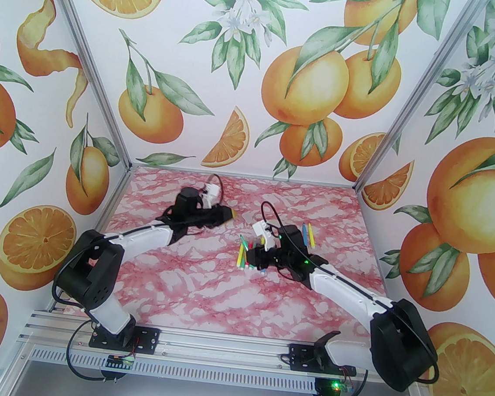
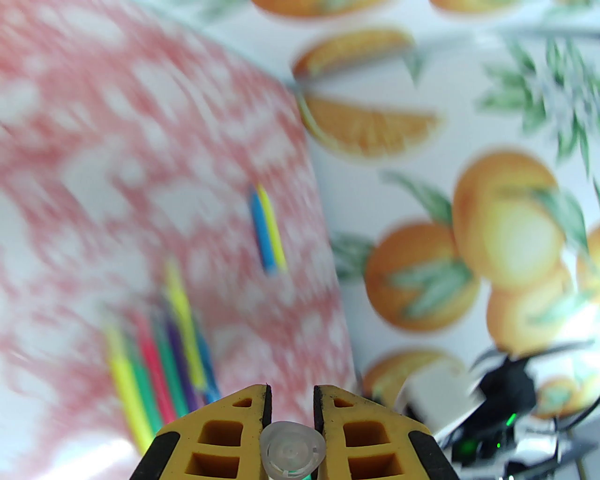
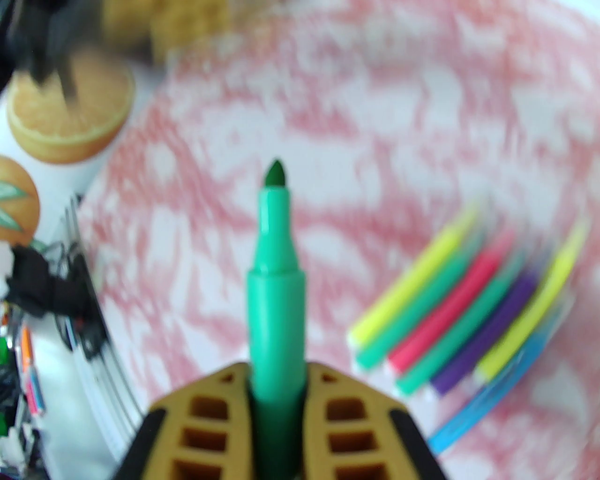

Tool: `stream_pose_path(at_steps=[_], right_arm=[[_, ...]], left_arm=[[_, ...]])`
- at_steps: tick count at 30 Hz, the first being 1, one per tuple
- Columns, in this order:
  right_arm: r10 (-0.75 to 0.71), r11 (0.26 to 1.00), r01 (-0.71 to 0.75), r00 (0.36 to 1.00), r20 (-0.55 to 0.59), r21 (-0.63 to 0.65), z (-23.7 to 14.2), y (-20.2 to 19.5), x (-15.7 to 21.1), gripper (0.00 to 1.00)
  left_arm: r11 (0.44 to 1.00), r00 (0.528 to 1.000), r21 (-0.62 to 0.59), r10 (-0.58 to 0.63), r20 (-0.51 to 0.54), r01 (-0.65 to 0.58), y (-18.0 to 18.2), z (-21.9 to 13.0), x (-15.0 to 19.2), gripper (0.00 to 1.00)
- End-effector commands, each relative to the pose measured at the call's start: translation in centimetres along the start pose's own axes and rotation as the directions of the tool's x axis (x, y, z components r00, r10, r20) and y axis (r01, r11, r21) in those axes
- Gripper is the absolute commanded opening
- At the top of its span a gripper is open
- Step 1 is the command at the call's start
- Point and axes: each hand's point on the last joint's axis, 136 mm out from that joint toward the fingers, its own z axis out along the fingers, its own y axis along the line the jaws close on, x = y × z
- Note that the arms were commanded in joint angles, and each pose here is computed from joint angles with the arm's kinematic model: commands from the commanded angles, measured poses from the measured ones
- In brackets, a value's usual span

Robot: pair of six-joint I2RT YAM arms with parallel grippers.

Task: Open the pen caps

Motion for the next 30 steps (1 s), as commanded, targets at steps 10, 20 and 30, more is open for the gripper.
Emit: stream_pose_path(at_steps=[10,20,30], right_arm=[[0.011,0.986,-0.015,1.000,0.023,0.168,-1.0,-2.4,-0.6,0.00],[0.030,0.888,-0.065,0.996,0.084,0.454,-3.4,-7.9,-4.7,0.00],[0.087,0.684,-0.049,0.996,-0.015,0.728,-5.7,-15.0,-5.6,0.00]], left_arm=[[0.961,0.983,-0.209,0.182,-0.022,-0.182,-0.1,-2.0,-1.4,0.00],[0.727,0.920,-0.566,0.272,-0.282,-0.389,6.6,-7.1,0.7,0.00],[0.575,0.885,-0.679,0.213,-0.414,-0.456,11.3,-8.3,1.6,0.00]])
